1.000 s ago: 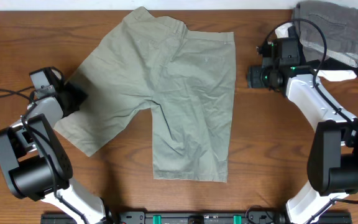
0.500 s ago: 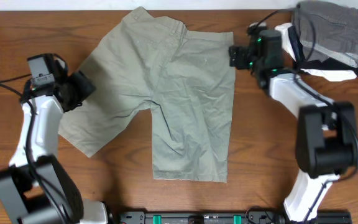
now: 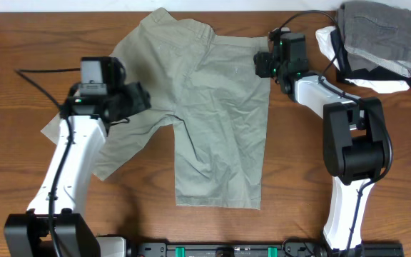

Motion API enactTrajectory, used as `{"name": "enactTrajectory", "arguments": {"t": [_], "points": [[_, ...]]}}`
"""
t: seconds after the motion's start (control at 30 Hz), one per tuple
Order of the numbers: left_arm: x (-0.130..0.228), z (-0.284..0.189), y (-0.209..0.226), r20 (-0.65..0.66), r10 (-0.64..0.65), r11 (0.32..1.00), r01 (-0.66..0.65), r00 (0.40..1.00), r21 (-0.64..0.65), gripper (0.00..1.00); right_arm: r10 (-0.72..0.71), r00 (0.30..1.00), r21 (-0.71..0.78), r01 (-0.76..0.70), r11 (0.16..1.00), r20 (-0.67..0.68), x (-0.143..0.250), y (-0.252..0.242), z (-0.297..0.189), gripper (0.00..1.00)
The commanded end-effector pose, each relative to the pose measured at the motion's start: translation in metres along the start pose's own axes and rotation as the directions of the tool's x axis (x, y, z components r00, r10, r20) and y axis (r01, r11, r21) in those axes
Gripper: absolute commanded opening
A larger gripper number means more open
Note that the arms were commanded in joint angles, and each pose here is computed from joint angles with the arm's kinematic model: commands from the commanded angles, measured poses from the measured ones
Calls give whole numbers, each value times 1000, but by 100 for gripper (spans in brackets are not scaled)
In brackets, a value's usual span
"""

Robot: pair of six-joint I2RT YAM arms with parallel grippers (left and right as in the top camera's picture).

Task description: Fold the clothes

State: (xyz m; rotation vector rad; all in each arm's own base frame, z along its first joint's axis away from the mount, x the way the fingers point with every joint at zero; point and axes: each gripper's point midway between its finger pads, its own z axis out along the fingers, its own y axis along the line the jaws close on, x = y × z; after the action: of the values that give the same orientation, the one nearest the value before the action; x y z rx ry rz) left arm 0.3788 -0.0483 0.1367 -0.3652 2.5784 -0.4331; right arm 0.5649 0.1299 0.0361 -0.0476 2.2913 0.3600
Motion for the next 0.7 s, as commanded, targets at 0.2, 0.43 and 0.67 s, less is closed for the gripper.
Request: {"name": "enactTrajectory", "arguments": {"t": [0.2, 0.43, 0.67], "points": [[9, 1, -9, -8, 73, 996, -73, 997, -56, 60, -8, 994, 27, 11, 1000, -111, 45, -4, 24, 50], [21, 4, -14, -41, 70, 996, -73, 997, -54, 60, -10, 993, 116, 23, 993, -114, 48, -15, 23, 51], [34, 10, -19, -64, 100, 992, -104, 993, -68, 60, -4, 993, 184, 26, 983, -118, 51, -24, 21, 55]]}}
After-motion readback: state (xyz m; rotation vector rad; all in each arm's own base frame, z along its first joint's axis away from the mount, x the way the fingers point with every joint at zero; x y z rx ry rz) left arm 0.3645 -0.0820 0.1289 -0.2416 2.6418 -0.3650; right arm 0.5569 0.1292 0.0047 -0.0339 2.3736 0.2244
